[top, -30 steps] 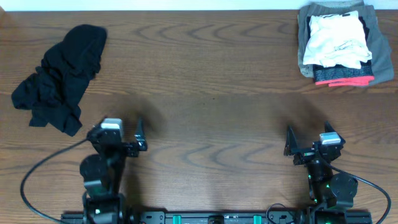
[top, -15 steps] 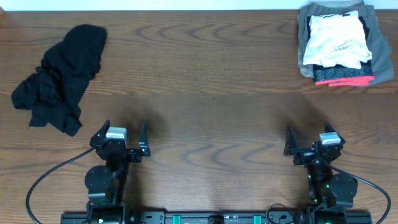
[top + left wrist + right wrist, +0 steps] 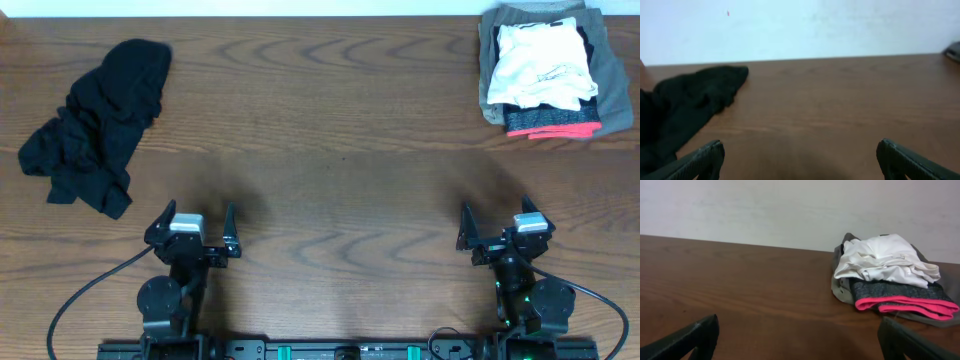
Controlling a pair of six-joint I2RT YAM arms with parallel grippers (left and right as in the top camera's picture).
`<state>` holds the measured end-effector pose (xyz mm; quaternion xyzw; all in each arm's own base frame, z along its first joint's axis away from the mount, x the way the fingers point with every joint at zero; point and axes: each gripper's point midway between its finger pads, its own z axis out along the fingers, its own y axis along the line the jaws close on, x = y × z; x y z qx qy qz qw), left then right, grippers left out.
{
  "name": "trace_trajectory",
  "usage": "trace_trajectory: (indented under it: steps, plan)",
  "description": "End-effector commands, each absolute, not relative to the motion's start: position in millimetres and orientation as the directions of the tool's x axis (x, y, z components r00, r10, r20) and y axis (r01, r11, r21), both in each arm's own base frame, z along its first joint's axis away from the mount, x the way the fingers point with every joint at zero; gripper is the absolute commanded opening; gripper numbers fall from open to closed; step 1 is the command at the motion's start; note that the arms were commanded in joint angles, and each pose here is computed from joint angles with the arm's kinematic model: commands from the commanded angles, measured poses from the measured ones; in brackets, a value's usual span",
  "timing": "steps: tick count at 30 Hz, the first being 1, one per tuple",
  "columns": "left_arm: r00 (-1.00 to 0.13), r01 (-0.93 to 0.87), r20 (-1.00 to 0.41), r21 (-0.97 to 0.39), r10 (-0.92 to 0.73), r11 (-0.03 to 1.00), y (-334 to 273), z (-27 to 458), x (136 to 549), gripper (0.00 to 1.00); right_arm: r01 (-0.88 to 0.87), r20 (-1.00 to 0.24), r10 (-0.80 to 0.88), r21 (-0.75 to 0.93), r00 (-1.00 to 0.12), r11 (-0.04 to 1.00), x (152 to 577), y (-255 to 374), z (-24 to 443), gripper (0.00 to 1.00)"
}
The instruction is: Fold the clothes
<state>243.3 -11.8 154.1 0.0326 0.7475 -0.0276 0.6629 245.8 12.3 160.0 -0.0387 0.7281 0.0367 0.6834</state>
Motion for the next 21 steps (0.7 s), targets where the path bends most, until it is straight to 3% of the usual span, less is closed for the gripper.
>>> trace_trajectory:
  steps: [1,21]
  plan:
    - [-0.139,0.088,-0.990,0.013,0.025,0.996,-12.1,140.7,243.4,0.98,-0.111,-0.998,0.000,0.007,-0.066,0.994,245.6,13.6,158.9,0.99]
    - [-0.133,0.111,-0.991,0.007,0.022,0.994,-16.4,141.3,243.6,0.98,-0.110,-0.998,0.000,0.007,-0.066,0.994,245.6,13.5,158.9,0.99]
